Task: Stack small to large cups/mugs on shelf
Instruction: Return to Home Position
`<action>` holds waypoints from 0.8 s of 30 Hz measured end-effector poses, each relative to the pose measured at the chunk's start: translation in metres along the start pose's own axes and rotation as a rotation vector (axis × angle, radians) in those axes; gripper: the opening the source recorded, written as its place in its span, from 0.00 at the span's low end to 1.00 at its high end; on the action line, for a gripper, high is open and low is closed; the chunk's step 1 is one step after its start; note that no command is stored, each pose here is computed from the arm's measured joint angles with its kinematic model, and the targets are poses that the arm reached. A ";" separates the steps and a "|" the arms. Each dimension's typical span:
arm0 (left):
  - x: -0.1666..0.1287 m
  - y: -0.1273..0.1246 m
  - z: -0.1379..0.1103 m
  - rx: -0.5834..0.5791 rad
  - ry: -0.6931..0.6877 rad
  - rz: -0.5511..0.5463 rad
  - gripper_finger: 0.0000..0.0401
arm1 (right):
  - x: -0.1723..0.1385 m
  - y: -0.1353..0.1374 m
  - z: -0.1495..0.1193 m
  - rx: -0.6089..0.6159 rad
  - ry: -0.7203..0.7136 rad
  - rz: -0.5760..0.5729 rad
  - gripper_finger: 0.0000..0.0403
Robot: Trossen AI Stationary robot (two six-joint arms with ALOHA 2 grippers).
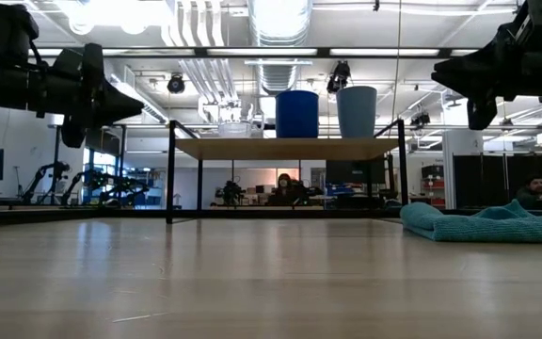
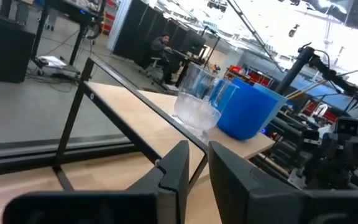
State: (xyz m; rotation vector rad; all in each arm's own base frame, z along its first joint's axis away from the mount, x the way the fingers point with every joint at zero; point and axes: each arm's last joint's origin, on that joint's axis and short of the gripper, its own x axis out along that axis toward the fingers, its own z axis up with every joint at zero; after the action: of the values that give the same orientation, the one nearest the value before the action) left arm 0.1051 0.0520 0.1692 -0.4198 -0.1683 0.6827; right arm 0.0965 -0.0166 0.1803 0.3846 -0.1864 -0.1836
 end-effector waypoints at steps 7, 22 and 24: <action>0.000 0.000 0.000 0.001 0.003 0.001 0.12 | 0.000 0.000 0.000 0.000 0.000 0.000 0.16; -0.014 -0.005 0.016 -0.058 -0.148 -0.094 0.12 | 0.000 0.000 0.000 0.000 0.000 0.000 0.16; -0.016 -0.005 0.018 -0.067 -0.171 -0.107 0.12 | 0.000 0.000 0.000 0.000 0.000 0.000 0.16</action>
State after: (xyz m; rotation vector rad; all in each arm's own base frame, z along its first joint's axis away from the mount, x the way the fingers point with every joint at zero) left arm 0.0904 0.0435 0.1877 -0.4138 -0.3739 0.6087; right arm 0.0965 -0.0166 0.1802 0.3846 -0.1860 -0.1837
